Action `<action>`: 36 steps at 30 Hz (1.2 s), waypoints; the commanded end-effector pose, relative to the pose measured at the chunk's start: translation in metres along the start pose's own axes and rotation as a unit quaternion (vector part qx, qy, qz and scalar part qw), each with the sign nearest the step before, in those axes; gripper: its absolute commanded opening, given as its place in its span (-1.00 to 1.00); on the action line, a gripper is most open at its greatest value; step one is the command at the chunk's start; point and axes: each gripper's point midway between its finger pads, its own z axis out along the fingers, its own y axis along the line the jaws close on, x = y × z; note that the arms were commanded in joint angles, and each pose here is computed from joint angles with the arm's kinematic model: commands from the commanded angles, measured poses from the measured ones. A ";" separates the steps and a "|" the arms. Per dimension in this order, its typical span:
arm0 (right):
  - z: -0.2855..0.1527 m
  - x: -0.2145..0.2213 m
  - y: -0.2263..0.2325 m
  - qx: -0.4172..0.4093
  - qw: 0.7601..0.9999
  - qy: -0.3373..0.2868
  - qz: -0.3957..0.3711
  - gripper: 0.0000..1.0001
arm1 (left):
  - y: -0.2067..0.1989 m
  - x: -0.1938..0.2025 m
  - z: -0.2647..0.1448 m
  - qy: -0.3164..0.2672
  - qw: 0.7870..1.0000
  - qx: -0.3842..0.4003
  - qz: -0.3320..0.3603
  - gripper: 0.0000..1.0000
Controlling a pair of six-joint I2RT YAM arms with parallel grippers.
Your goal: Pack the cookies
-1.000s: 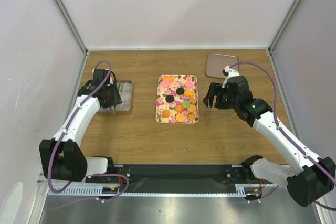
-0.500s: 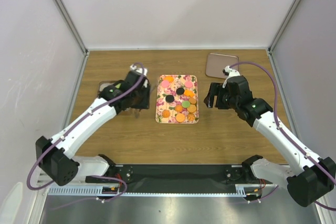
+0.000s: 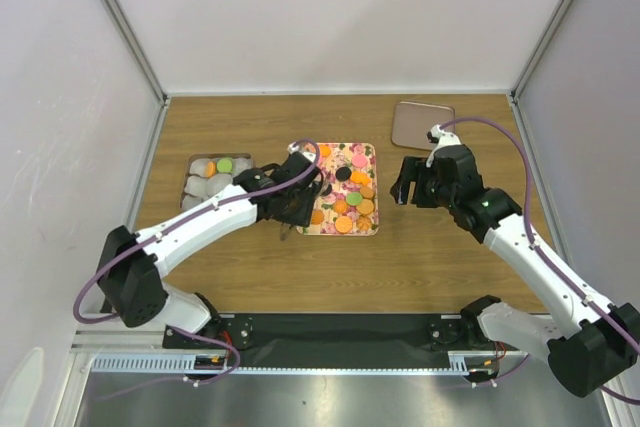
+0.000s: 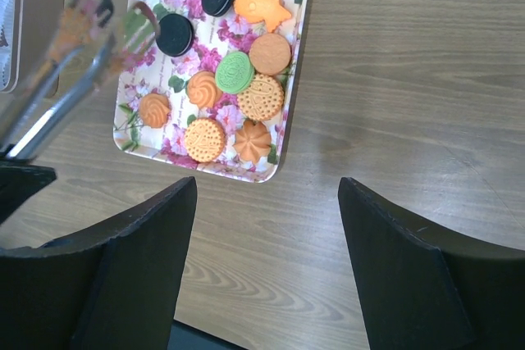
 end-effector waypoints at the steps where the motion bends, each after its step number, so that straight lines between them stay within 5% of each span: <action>1: -0.010 -0.013 0.002 0.000 1.000 -0.024 0.003 0.52 | -0.008 -0.004 0.009 -0.010 1.000 0.004 -0.003 0.03; 36: -0.014 -0.006 -0.009 0.006 1.000 -0.025 0.003 0.53 | -0.022 0.005 0.043 0.027 0.999 -0.019 0.025 0.00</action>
